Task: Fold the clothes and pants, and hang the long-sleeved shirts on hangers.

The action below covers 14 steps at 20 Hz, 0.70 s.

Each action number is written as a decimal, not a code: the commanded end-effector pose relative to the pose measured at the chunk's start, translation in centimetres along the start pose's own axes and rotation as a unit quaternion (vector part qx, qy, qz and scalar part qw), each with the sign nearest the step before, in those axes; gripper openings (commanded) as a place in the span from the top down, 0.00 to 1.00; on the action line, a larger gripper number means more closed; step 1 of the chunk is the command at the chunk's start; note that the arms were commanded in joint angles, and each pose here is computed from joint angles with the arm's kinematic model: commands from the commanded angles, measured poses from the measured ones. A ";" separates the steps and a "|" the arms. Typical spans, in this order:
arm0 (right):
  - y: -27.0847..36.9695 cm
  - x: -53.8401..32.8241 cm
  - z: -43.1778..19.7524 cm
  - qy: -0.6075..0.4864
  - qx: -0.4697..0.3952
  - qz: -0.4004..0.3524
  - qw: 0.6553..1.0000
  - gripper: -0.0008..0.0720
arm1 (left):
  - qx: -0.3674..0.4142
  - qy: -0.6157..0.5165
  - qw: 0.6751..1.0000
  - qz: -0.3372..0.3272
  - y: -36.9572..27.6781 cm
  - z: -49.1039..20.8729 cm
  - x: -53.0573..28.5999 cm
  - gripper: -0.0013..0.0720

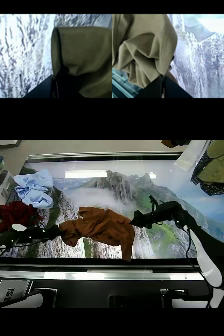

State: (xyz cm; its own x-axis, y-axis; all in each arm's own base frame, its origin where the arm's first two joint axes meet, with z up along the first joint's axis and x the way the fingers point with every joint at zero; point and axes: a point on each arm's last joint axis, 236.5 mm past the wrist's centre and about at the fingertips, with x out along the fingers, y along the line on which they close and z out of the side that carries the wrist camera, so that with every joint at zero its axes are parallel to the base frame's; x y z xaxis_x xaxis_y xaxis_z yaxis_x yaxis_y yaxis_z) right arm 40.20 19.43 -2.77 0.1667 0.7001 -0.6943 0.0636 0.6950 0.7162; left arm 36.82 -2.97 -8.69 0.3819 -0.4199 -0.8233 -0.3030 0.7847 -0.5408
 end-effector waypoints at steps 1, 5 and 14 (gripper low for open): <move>2.3 -4.3 2.6 -0.072 -0.078 -0.034 0.994 0.95 | 0.027 -0.050 0.998 -0.031 -3.2 3.2 -4.7 0.96; 10.5 -17.2 7.8 -0.255 -0.212 -0.092 0.939 0.95 | 0.110 -0.194 0.973 -0.063 -10.2 9.2 -16.5 0.96; 27.4 -49.1 -4.1 -0.611 -0.345 -0.119 0.702 0.95 | 0.280 -0.481 0.823 -0.116 -26.1 5.7 -44.3 0.96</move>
State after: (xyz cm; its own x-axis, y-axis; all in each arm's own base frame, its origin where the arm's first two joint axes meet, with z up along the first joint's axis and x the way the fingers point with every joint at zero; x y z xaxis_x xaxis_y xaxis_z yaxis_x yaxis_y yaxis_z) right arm 36.94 8.09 42.85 0.9482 0.2939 -0.1207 -0.2743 0.9489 0.1559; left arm 37.53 -0.99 35.21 0.9397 -0.2670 -0.2139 0.1750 0.9124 -0.3699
